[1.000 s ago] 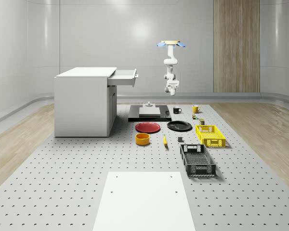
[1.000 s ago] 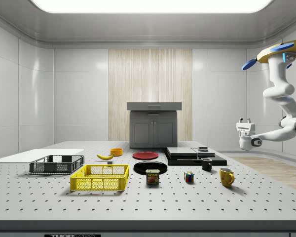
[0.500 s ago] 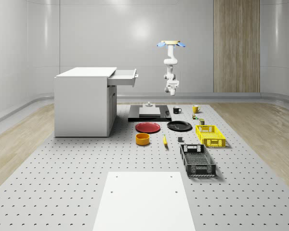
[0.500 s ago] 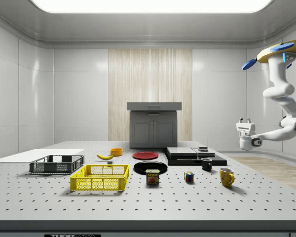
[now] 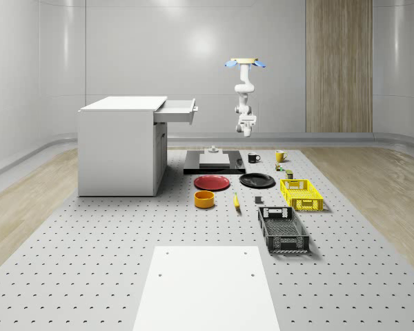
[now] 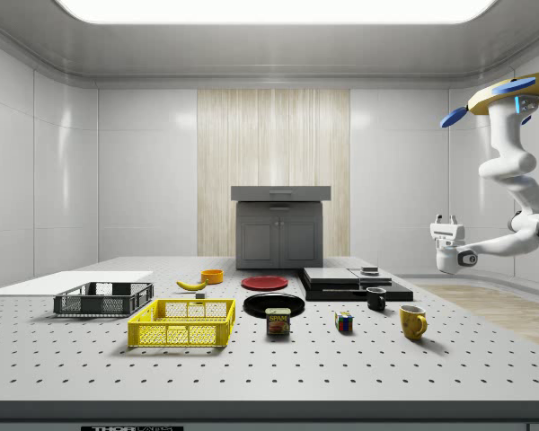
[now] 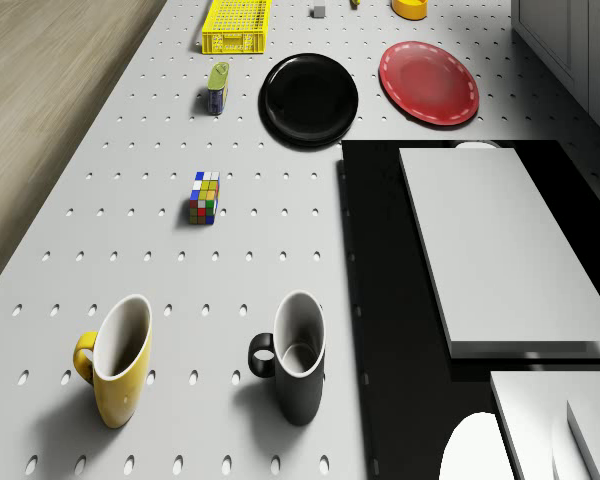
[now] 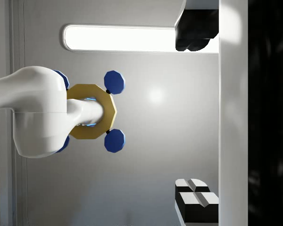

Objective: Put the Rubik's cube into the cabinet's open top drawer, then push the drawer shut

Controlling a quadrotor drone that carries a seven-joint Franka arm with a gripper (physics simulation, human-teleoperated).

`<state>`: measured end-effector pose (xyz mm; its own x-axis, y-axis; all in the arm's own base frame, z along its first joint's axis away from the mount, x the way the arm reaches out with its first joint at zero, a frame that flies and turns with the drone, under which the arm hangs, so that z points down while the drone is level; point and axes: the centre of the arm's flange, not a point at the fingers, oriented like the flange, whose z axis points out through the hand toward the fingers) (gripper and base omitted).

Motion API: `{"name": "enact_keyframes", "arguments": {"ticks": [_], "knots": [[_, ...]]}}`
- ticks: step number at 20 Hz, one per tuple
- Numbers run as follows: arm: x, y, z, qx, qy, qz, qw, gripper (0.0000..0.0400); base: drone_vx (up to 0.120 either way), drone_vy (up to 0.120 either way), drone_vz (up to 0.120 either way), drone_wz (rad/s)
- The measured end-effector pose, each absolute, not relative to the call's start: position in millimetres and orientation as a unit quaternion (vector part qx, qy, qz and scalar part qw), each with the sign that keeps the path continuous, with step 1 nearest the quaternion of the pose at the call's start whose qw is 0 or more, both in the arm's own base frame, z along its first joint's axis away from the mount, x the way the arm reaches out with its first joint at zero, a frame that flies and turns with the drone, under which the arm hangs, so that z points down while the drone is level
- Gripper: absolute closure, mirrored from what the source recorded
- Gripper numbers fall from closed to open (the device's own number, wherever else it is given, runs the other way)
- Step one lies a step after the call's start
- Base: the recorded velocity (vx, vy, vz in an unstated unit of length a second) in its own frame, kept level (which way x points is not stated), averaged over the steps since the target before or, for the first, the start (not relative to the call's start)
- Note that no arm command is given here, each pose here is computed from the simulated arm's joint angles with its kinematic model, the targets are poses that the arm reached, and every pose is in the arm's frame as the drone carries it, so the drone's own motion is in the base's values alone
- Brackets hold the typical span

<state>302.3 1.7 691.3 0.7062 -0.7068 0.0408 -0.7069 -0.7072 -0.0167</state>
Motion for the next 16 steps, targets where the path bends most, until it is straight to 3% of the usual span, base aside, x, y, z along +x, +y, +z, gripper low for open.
{"name": "enact_keyframes", "arguments": {"ticks": [10,16], "knots": [[301.6,9,691,0.923,-0.382,0.04,0.034,0.0,0.0,0.0,0.0,0.0],[301.2,25,688,0.916,-0.38,0.073,0.107,0.0,0.0,0.0,0.0,0.0]]}}
